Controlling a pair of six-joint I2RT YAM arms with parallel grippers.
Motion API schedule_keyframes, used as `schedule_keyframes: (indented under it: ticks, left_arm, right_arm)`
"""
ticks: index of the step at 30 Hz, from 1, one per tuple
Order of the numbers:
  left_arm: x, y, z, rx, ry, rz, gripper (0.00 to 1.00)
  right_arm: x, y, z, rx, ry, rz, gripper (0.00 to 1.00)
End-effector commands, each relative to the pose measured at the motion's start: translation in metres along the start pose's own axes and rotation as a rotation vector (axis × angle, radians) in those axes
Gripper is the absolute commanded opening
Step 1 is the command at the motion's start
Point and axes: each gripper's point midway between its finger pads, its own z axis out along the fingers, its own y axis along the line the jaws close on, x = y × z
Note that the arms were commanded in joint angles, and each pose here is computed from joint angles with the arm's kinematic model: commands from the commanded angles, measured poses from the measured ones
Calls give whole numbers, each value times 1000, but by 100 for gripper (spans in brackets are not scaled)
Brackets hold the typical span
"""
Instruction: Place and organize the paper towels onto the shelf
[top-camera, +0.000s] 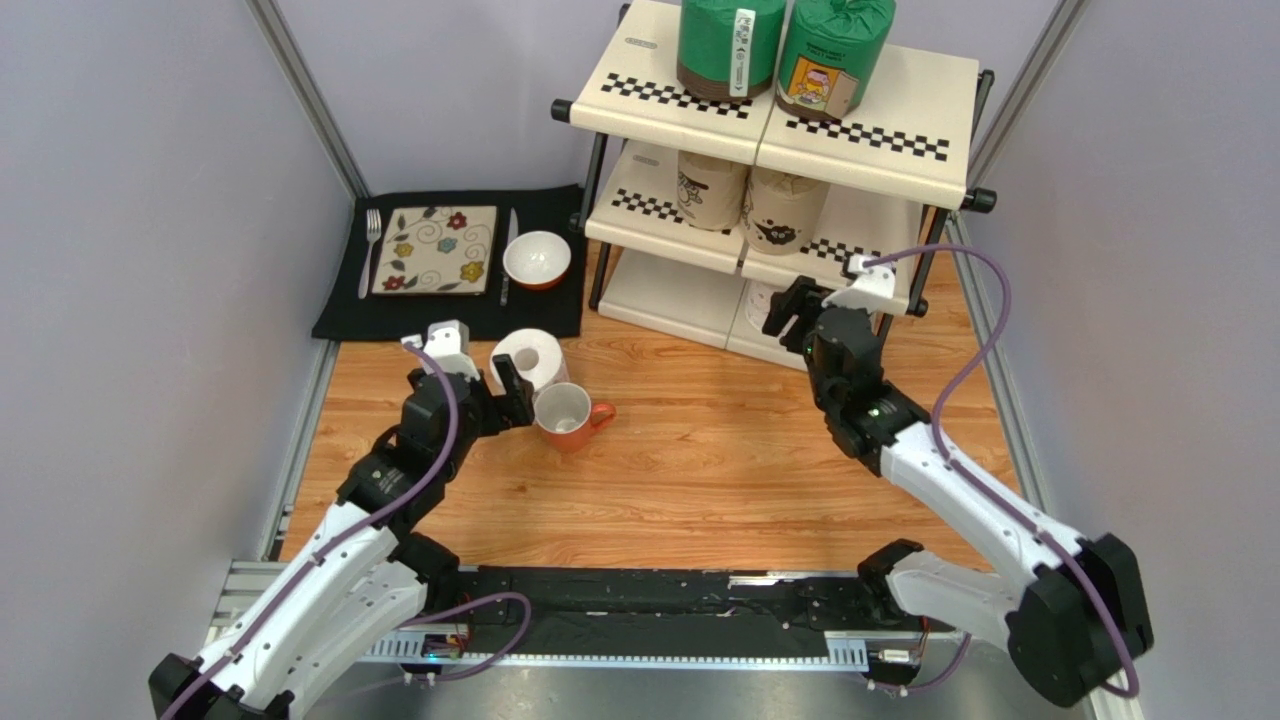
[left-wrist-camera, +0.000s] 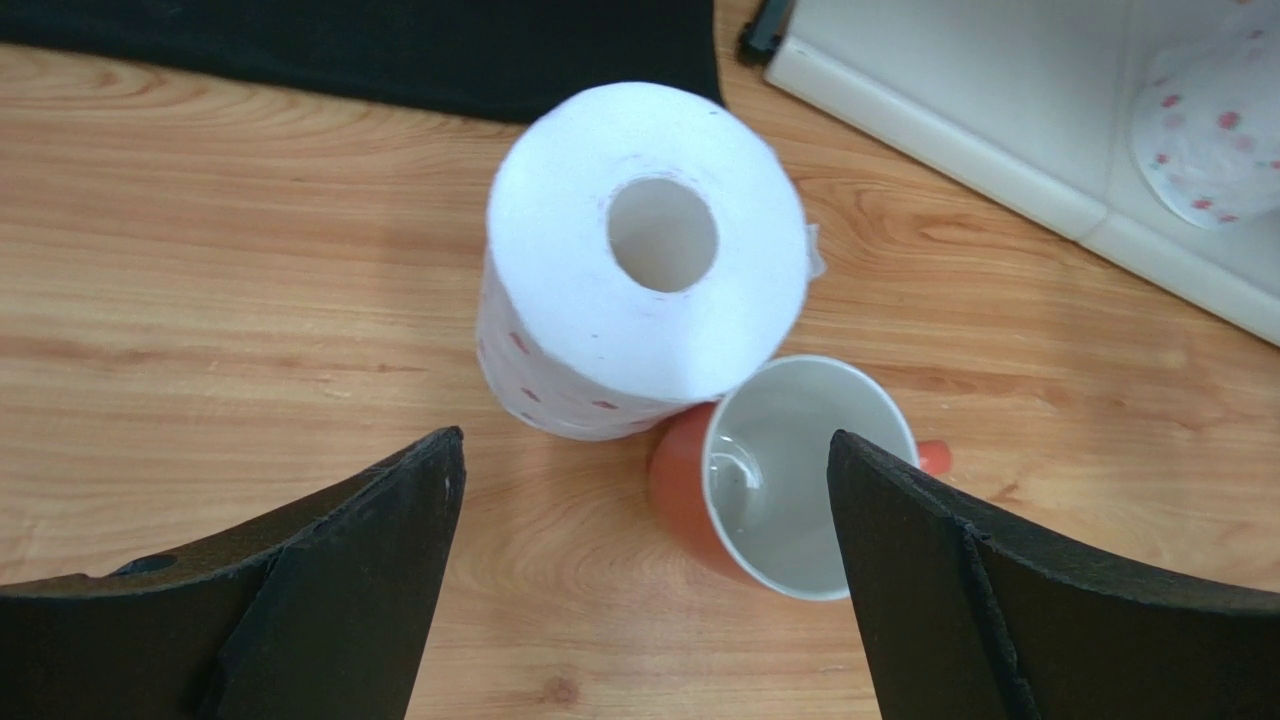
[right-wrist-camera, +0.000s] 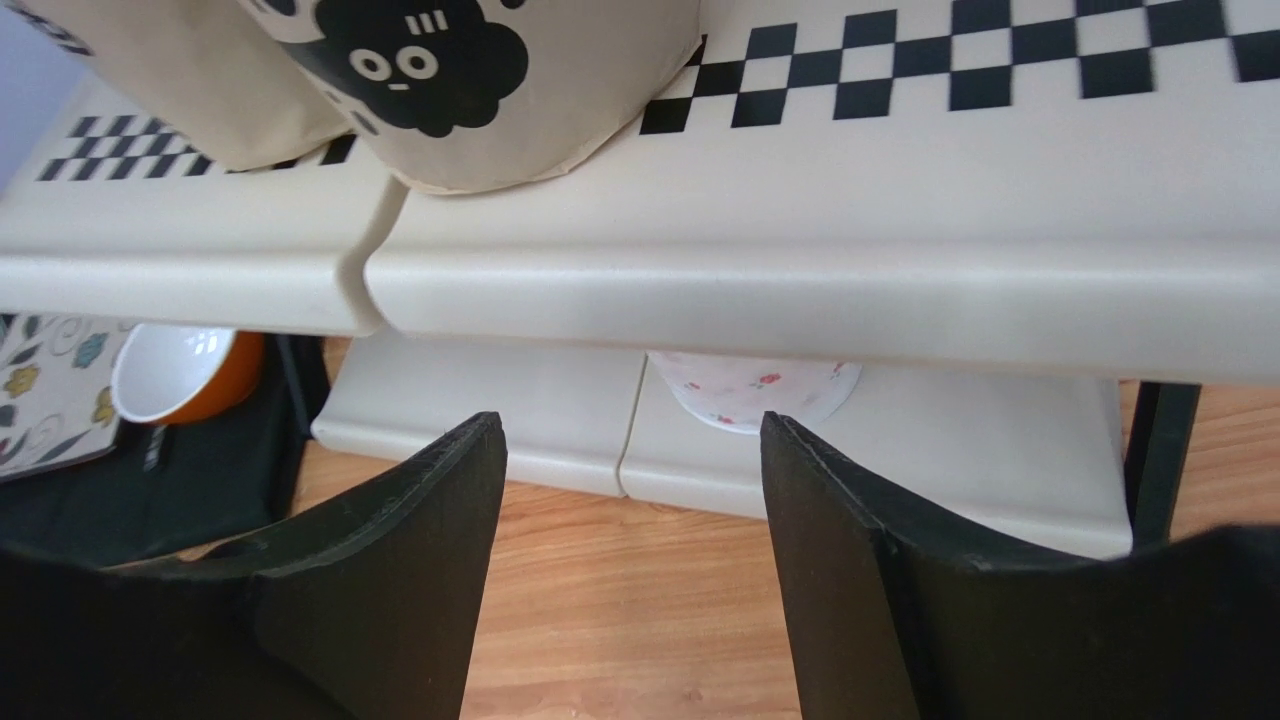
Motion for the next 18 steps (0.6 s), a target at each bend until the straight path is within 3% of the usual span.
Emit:
schedule_keyframes:
  ticks: [1, 5, 18]
  left_arm:
    - [-14, 18, 6, -146, -25, 10, 99]
    - [-20, 29, 20, -238, -24, 8, 99]
    - [-36, 28, 54, -238, -85, -76, 99]
  right_arm:
    - [-3, -1, -32, -60, 26, 19, 67]
    - [-12, -2, -60, -111, 33, 20, 67]
    - [-19, -28, -108, -119, 38, 17, 65]
